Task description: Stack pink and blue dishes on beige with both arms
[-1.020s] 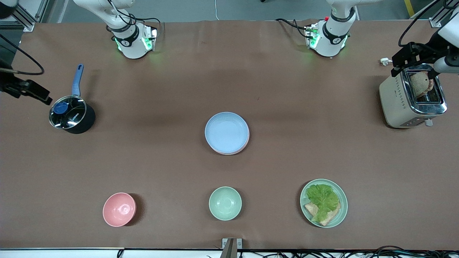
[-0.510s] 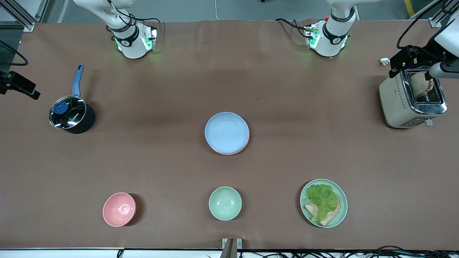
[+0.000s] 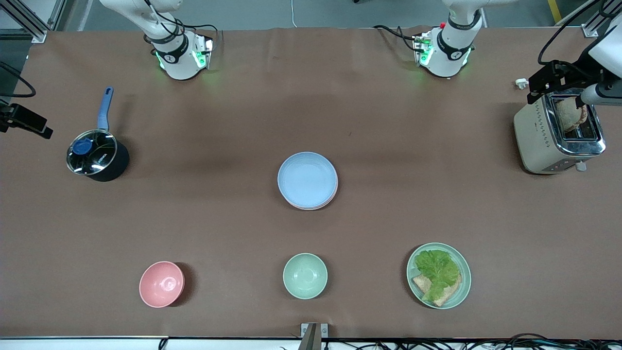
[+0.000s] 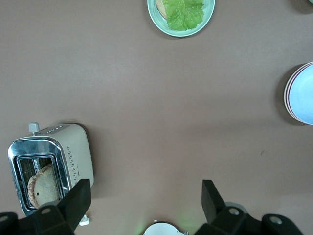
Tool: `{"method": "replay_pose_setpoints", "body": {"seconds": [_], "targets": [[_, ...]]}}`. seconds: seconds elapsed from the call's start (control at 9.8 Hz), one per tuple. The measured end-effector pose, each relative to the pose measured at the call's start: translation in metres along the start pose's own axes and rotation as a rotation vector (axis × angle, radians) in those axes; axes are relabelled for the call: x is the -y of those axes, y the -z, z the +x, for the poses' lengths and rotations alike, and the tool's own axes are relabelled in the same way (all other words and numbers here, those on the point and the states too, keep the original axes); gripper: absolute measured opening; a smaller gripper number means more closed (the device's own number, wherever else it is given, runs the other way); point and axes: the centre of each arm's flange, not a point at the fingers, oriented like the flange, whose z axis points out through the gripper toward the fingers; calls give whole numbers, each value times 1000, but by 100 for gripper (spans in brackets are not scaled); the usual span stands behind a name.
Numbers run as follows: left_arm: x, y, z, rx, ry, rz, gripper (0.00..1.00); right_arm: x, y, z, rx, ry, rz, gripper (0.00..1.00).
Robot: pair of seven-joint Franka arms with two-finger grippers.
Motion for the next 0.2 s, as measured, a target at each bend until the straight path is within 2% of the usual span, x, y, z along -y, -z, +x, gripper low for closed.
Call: {"method": "replay_pose_setpoints", "body": {"seconds": [0.2], "targets": [[0, 2, 0, -3, -1, 0, 100, 0, 0, 0, 2, 0, 0, 100]]}}
